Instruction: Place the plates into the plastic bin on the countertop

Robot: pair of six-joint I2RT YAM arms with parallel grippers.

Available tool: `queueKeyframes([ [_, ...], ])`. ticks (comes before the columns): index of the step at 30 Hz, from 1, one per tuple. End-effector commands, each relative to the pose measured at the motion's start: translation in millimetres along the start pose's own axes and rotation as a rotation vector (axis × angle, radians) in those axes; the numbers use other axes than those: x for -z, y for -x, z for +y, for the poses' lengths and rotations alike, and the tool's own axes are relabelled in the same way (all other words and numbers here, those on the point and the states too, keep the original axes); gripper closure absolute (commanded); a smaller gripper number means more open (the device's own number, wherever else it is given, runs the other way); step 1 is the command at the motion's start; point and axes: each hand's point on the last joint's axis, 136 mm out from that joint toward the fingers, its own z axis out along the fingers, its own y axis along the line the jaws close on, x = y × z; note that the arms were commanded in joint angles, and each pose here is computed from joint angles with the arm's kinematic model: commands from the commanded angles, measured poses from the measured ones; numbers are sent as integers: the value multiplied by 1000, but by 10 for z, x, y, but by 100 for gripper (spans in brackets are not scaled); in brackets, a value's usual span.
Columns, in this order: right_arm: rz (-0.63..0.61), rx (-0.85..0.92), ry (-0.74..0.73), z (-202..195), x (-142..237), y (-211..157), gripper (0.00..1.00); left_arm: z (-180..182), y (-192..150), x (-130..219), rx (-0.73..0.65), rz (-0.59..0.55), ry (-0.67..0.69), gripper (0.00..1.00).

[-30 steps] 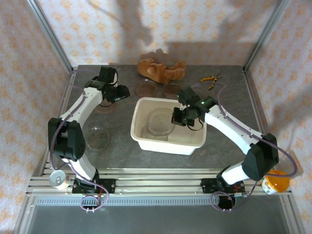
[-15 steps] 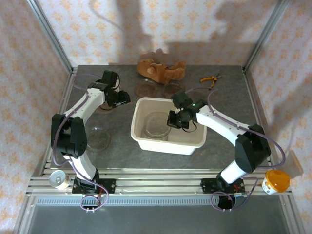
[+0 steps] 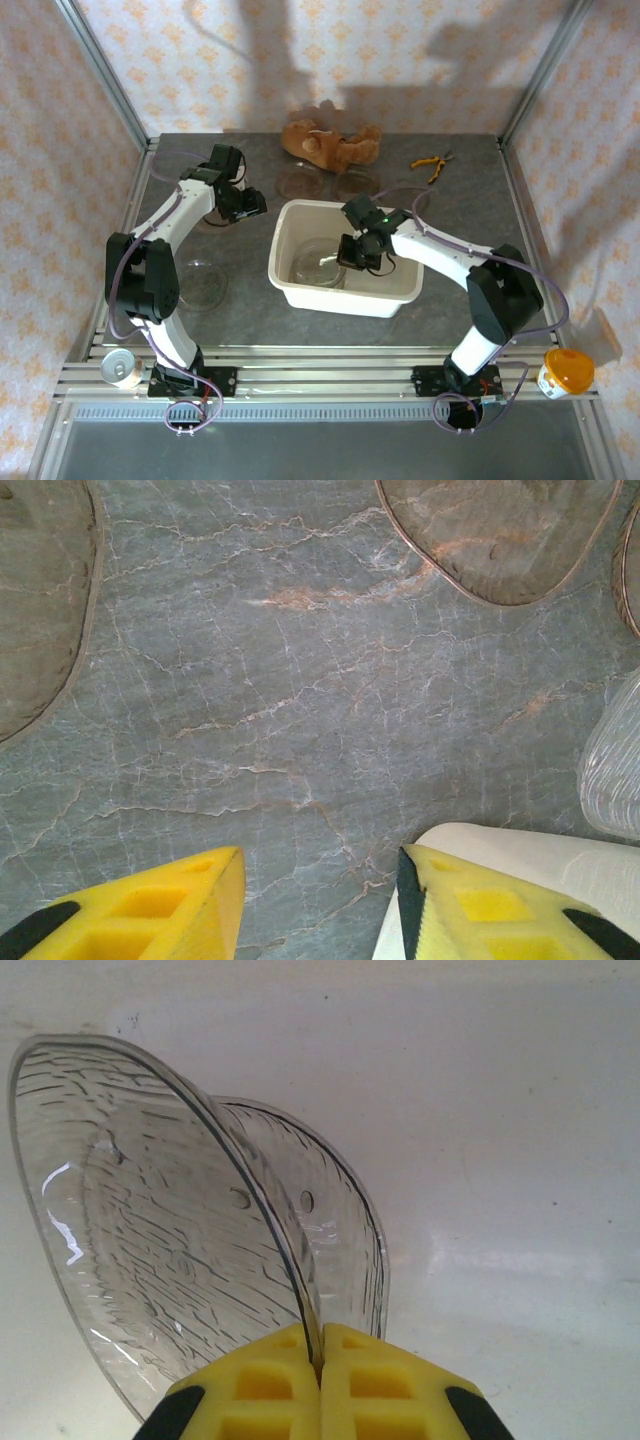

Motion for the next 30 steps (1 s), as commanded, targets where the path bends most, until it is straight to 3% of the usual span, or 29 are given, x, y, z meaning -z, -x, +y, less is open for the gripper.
queueKeyframes([
  [1, -10, -6, -13, -21, -81, 14, 100, 43, -5, 20, -22, 16, 29, 55],
  [9, 21, -11, -44, -91, -185, -50, 95, 68, -21, 45, -27, 17, 42, 55],
  [24, -7, 77, -69, 50, 126, 11, 53, 76, 12, 81, -15, -7, 49, 54],
  [30, -49, 124, -99, 58, 426, 53, 47, 94, 89, 142, -10, -42, 73, 53],
])
